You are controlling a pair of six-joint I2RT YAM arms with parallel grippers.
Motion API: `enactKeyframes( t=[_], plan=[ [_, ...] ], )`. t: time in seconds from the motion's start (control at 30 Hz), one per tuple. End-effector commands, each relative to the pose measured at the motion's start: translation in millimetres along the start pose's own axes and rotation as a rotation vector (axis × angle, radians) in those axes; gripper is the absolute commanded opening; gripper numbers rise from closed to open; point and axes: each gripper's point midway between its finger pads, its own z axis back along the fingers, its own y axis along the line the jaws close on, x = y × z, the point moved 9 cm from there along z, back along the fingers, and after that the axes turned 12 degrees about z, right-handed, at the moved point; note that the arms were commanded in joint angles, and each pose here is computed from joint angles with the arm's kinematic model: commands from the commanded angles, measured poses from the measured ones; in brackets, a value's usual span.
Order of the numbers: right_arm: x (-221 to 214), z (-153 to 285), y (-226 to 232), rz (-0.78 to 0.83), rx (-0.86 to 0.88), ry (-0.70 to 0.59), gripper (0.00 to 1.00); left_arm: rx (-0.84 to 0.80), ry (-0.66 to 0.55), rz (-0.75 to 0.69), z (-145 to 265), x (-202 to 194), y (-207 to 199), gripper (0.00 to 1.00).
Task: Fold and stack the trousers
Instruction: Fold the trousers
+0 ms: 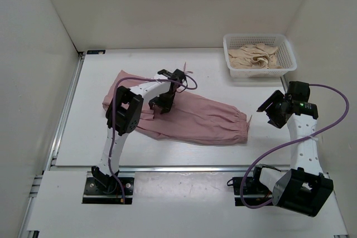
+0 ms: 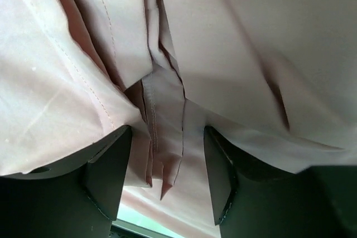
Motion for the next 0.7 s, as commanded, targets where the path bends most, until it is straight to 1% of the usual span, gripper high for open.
enactKeyframes(
  t=[0.0, 0.03, 0.07, 0.23, 0.3, 0.4, 0.47, 0.5, 0.57, 0.67],
  plan=[
    [0.5, 2.8, 2.1, 0.029, 0.028, -0.024, 0.71, 0.067, -0.026, 0.024, -9.7, -0.1, 5.0, 0.66],
    [0.5, 2.8, 2.1, 0.029, 0.028, -0.024, 0.71, 0.066, -0.027, 0.034, -7.4, 1.2, 5.0, 0.66],
    [0.5, 2.8, 2.1, 0.029, 0.028, -0.024, 0.71, 0.062, -0.035, 0.038, -4.3, 2.0, 6.0, 0.70],
    [0.5, 2.8, 2.1, 0.029, 0.028, -0.024, 0.71, 0.027, -0.078, 0.083, 12.1, 12.7, 10.8, 0.70],
    [0.5, 2.8, 2.1, 0.029, 0.028, -0.024, 0.71, -0.015, -0.087, 0.106, 25.1, 16.5, 16.8, 0.69],
    [0.5, 2.8, 2.1, 0.029, 0.028, -0.024, 0.71, -0.143, -0.094, 0.173, 38.1, 27.1, 27.4, 0.69],
    [0.5, 2.8, 2.1, 0.029, 0.028, -0.024, 0.71, -0.156, -0.097, 0.178, 36.3, 30.3, 30.1, 0.69],
    [0.5, 2.8, 2.1, 0.029, 0.028, -0.024, 0.71, -0.156, -0.097, 0.178, 36.3, 30.4, 30.2, 0.72],
    [0.2, 3.0, 2.8, 0.029, 0.037, -0.021, 0.71, -0.122, -0.076, 0.168, 27.3, 28.3, 29.1, 0.84],
    [0.2, 3.0, 2.8, 0.029, 0.037, -0.021, 0.71, -0.070, -0.055, 0.163, 13.7, 26.0, 27.4, 0.87]
  ],
)
